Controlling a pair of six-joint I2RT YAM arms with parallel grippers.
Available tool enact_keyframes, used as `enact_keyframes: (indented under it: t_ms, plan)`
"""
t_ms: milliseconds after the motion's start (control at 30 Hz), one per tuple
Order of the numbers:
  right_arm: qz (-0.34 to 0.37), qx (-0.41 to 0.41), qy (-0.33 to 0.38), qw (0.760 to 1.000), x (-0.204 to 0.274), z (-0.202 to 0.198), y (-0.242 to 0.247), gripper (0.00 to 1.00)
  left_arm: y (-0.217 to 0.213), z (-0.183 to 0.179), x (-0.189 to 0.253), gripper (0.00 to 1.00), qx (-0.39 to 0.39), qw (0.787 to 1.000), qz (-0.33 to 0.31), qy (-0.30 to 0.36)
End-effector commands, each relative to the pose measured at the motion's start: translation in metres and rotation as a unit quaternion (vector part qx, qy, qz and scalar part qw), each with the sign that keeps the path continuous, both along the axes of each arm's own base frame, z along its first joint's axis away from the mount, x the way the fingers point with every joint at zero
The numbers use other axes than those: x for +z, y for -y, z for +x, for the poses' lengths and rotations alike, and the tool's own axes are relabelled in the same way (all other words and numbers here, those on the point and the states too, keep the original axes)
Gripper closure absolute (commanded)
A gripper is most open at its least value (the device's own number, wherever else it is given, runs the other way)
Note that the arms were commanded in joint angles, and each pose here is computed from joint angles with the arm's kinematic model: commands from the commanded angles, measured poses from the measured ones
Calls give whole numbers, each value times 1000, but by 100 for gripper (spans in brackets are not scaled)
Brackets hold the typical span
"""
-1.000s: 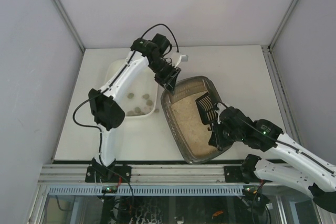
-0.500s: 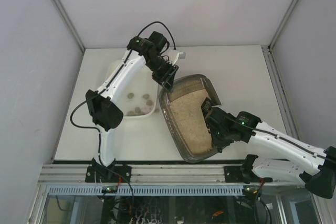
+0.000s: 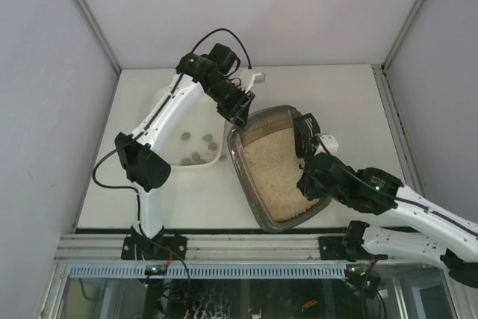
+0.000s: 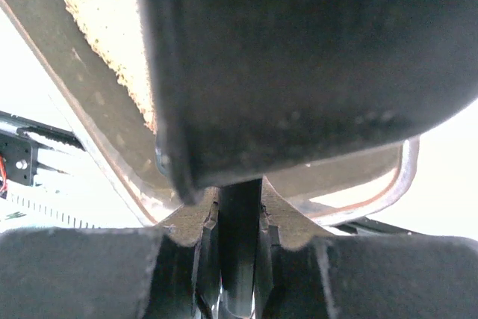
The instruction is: Clean the litter box
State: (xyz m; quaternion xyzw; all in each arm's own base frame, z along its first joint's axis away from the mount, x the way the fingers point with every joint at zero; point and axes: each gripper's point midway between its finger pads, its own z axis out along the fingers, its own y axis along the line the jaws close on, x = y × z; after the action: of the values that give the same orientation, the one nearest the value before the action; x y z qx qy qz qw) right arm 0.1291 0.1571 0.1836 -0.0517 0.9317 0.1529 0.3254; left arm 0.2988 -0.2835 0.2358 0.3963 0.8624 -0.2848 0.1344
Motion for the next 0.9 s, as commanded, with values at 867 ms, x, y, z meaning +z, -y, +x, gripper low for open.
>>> enact_keyframes:
  t_ms: [867]
  plan:
    - [37,40,-28,998,-11,9,-40,100,10,-17,45,100,-44,992,-60,97]
